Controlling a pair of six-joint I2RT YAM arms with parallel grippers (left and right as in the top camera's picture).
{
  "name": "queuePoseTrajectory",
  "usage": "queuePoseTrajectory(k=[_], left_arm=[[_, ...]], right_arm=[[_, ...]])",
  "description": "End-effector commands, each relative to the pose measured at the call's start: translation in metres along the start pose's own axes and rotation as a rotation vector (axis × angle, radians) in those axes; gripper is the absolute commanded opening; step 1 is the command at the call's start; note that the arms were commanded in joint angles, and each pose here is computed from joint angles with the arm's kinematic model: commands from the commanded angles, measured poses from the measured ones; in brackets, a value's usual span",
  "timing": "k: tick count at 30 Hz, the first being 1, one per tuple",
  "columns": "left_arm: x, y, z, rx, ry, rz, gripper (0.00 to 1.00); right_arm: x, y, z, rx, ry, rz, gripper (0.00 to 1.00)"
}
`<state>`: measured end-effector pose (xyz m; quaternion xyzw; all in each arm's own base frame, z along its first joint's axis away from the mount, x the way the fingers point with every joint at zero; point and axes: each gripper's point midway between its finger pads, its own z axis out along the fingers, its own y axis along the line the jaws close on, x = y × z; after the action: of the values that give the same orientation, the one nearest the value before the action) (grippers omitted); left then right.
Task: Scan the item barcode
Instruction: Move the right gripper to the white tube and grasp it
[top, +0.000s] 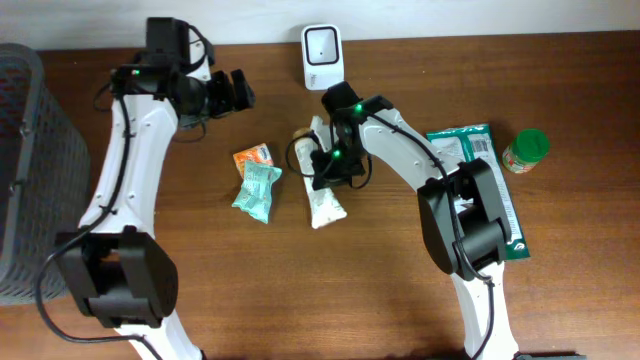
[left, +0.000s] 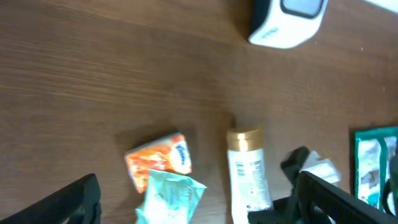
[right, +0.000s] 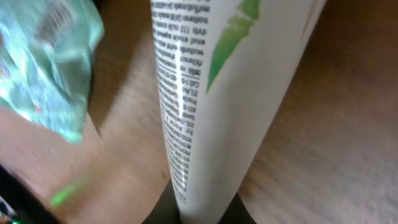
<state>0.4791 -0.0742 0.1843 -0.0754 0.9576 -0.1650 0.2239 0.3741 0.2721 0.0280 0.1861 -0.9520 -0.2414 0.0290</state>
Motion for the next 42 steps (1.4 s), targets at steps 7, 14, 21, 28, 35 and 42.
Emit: queuePoseTrajectory(k=[7,14,21,28,35,42], left_arm=[[0.067,-0.034,0.098,0.0,0.248,0.039,0.0],[0.091,-0.021,0.142,-0.038,0.333,-0.033,0.0],[0.08,-0.012,0.145,-0.033,0.298,-0.047,0.0],[0.068,0.01,0.141,-0.053,0.277,-0.09,0.0],[0.064,0.018,0.14,-0.057,0.269,-0.105,0.07],[0.064,0.018,0.14,-0.057,0.269,-0.105,0.19]], right_arm=[[-0.01,-0.019,-0.027,0.034,-0.063,0.028,0.04],[-0.003,-0.039,-0.022,0.103,-0.053,0.089,0.04],[-0.008,-0.045,-0.017,0.332,-0.093,0.126,0.04],[-0.005,-0.07,-0.058,0.575,-0.115,0.13,0.04],[0.007,-0.053,-0.011,0.452,-0.013,0.117,0.05],[0.011,-0.05,0.005,0.407,0.024,0.125,0.13]])
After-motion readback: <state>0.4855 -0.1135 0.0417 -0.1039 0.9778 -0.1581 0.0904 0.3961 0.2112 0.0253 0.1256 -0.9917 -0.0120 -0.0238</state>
